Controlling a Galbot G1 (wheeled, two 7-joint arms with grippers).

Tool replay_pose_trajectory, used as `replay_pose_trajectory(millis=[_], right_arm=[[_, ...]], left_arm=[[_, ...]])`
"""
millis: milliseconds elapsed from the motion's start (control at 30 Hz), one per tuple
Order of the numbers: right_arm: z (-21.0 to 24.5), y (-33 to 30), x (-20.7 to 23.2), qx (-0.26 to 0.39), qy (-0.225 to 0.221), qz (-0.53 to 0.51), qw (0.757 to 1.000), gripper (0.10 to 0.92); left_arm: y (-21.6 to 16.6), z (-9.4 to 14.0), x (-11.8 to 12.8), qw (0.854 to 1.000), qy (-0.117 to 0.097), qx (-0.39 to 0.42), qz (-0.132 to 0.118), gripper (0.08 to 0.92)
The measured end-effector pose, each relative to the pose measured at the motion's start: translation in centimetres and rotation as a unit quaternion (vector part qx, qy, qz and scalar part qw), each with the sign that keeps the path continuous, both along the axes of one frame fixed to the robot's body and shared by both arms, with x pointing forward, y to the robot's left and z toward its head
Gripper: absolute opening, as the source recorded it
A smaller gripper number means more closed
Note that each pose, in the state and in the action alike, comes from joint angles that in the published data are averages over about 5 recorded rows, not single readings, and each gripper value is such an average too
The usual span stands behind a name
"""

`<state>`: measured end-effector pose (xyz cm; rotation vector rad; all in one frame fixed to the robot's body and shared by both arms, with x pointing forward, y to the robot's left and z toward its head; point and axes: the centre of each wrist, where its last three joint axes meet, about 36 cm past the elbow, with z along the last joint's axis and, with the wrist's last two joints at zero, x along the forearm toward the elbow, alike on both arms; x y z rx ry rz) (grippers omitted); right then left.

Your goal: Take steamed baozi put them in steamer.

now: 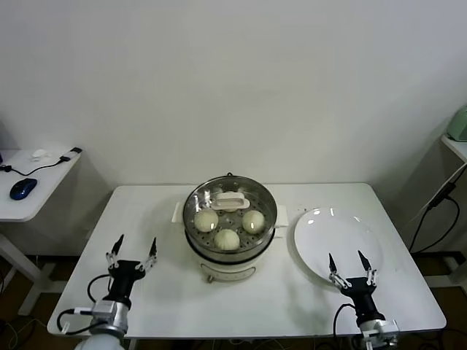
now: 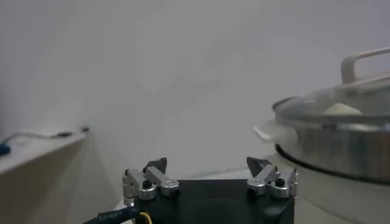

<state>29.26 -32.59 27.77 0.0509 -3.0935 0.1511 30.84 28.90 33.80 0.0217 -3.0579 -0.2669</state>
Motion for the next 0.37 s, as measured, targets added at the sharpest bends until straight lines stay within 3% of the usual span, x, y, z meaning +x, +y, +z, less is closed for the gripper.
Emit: replay_pose_trajectory(millis=[367], right_arm=[[-0.2,0.2,0.2,0.006,0.002,0.000,1.000,0.823]], left_arm=[[1.7,-2.7,-1.7,0.999,0.008,-0.042,0.009,0.823]])
